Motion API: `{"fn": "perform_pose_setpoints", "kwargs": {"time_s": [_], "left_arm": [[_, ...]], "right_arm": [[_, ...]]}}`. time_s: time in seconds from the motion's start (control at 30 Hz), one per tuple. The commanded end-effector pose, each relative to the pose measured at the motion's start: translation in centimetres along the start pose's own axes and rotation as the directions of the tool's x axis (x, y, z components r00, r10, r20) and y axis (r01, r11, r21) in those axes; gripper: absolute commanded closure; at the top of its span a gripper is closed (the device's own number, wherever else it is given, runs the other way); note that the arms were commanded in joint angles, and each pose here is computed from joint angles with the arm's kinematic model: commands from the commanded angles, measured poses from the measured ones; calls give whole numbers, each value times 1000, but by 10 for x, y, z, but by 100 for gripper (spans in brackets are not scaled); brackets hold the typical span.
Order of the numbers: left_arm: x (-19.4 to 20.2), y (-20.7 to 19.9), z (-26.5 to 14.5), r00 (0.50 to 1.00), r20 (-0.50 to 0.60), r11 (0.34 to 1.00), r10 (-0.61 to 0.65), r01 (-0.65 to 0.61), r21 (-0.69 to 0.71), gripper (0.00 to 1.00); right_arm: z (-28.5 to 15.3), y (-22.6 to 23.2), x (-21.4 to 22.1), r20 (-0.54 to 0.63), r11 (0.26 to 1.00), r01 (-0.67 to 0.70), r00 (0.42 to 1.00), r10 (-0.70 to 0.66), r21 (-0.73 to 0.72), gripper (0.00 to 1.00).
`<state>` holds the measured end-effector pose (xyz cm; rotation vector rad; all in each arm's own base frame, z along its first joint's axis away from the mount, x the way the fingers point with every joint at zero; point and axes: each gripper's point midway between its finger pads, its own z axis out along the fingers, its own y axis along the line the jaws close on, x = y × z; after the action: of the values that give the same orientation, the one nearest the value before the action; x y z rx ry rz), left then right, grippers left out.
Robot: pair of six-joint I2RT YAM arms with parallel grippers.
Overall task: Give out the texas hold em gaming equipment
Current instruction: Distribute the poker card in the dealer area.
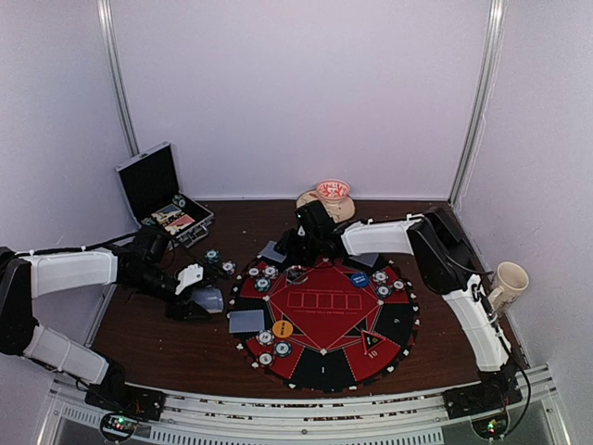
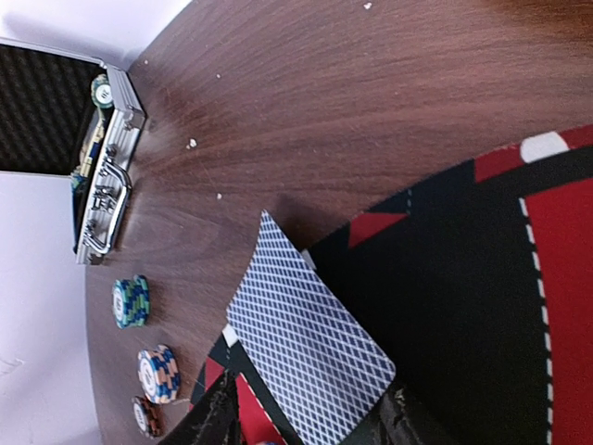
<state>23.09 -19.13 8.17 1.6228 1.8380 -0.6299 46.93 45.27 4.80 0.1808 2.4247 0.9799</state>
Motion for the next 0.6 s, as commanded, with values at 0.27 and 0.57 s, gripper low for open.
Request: {"fn": "perform_pose_setpoints", "kwargs": {"time_s": [0.27, 0.57], "left_arm": [[-5, 4, 0, 999, 27, 1000, 24, -24, -10, 48], [-5, 4, -1, 999, 28, 1000, 26, -26, -10, 48]], "right_arm": [[-48, 15, -21, 54, 988, 112, 992, -118, 106, 46], [-98, 79, -1, 117, 957, 284, 954, -277, -52, 31]]}}
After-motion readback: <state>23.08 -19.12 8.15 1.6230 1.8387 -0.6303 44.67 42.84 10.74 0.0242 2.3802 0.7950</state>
